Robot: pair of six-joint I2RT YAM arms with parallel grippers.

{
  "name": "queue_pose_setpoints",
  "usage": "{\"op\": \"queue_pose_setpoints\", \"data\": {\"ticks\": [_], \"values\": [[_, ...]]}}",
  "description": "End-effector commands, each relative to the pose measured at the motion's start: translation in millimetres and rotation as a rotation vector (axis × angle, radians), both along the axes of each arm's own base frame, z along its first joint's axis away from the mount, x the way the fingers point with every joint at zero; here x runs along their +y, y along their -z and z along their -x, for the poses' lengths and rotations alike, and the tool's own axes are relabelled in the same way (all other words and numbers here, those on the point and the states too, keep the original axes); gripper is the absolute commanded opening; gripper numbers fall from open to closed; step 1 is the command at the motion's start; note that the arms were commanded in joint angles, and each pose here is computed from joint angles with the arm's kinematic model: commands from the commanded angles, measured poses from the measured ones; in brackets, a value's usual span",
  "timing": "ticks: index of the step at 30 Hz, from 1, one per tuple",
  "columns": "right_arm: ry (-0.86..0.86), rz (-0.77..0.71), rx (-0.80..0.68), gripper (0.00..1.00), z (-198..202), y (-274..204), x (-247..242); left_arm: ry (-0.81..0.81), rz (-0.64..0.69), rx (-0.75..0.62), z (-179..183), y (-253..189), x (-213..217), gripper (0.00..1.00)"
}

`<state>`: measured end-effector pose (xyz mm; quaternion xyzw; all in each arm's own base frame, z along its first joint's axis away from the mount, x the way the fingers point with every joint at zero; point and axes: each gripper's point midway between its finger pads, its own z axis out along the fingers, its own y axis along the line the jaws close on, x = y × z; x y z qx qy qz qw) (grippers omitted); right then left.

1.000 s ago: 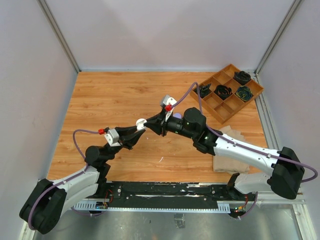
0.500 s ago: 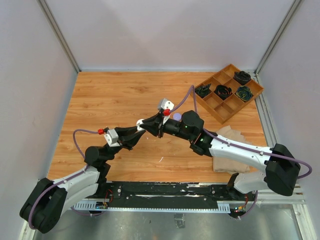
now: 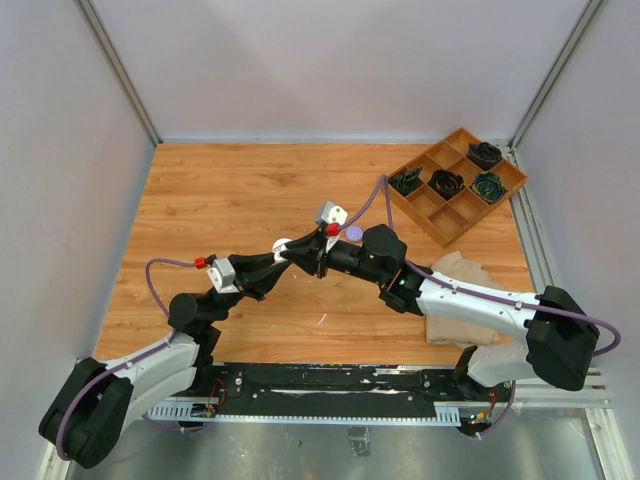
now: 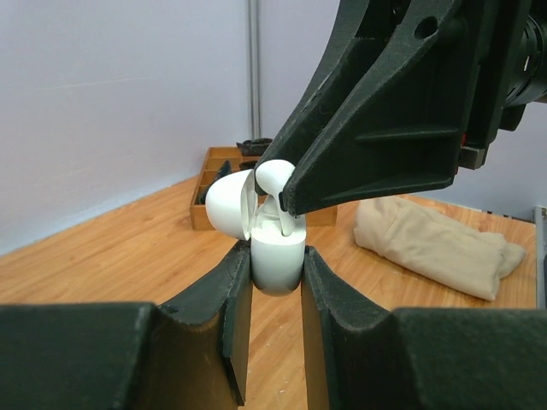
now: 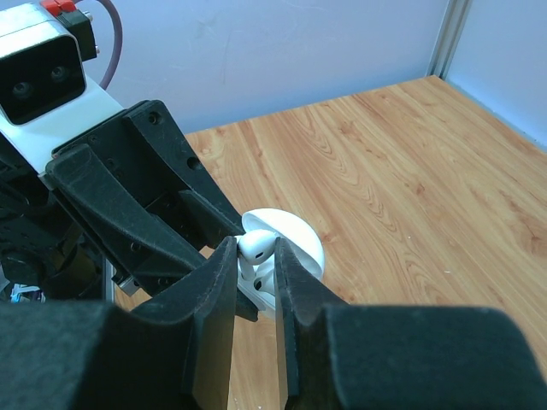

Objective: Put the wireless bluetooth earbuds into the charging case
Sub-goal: Place the earbud in the charging case.

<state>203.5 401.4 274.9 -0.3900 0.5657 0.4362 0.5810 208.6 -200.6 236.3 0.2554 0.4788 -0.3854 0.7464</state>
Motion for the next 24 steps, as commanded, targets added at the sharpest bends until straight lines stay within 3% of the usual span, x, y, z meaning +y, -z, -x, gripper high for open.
{"op": "queue_pose_setpoints", "data": {"ticks": [1,24], "values": [[-0.009,-0.001,-0.029,0.16,6.7,-0.1,-1.3,-0.014,-0.002,0.027,10.7,23.7,8.7,0.00],[-0.004,0.003,-0.051,0.38,7.4,-3.2,-5.5,0.002,-0.011,0.021,12.4,25.0,6.3,0.00]]}}
